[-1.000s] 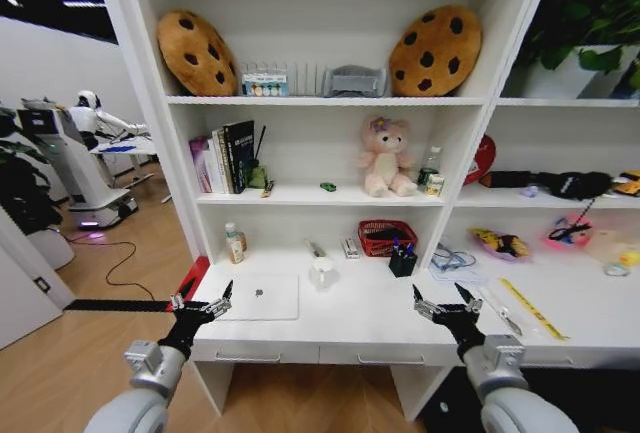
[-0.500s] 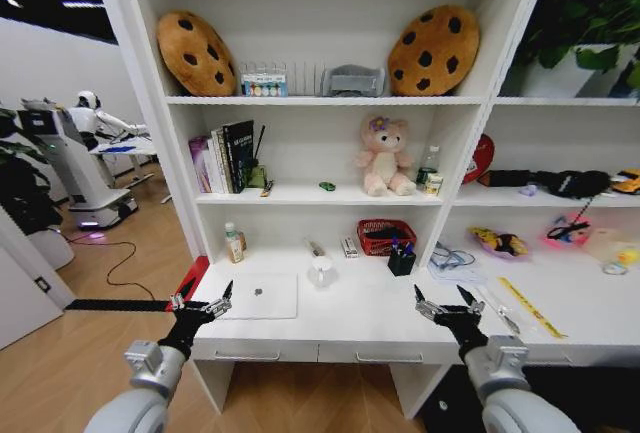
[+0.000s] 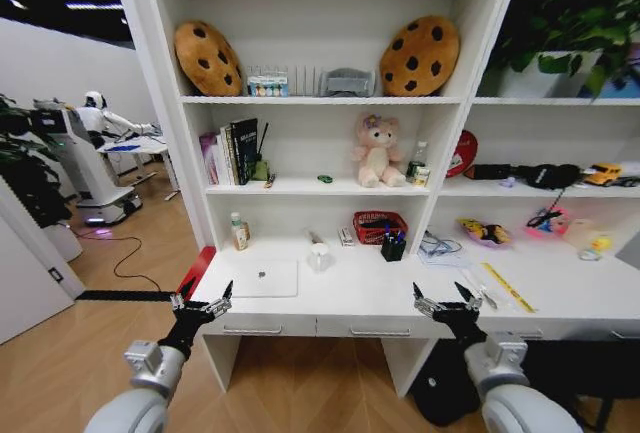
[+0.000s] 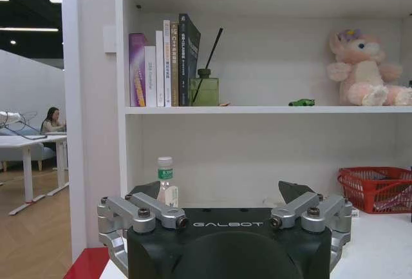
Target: Organize the objects on the table.
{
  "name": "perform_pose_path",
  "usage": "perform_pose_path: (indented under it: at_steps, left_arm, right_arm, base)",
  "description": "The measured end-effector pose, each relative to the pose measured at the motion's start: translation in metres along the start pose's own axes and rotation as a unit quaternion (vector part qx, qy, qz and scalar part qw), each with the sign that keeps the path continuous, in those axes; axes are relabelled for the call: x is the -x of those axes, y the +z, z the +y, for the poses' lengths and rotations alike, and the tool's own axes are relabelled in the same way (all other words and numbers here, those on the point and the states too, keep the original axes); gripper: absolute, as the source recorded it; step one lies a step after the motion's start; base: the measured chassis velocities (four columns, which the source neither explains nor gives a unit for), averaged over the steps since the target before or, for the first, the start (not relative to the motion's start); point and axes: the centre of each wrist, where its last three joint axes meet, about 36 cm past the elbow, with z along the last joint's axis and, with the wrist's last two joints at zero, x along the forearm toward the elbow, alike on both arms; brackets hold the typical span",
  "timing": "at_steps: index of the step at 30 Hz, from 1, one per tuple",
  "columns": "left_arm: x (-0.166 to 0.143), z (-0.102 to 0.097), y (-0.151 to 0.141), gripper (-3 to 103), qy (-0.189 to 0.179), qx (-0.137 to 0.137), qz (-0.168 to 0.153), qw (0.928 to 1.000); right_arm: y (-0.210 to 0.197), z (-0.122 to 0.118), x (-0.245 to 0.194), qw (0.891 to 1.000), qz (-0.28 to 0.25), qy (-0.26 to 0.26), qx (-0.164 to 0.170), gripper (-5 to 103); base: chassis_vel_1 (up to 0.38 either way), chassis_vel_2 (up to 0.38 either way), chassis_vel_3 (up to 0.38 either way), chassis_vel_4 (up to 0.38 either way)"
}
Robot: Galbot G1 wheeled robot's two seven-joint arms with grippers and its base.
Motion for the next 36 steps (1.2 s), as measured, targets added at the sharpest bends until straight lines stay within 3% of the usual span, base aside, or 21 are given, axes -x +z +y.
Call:
perform_pose_path:
  at_steps: [36]
  left_arm:
    - [0.0, -0.0001, 0.0, 100, 0.0, 0.0, 0.0, 1.0]
  right_arm:
    - [-0.0024, 0.0031, -0.0088, 1.0, -0.01, -0.013, -0.002, 100]
  base:
    - [0.206, -0.202, -0.201, 0.197]
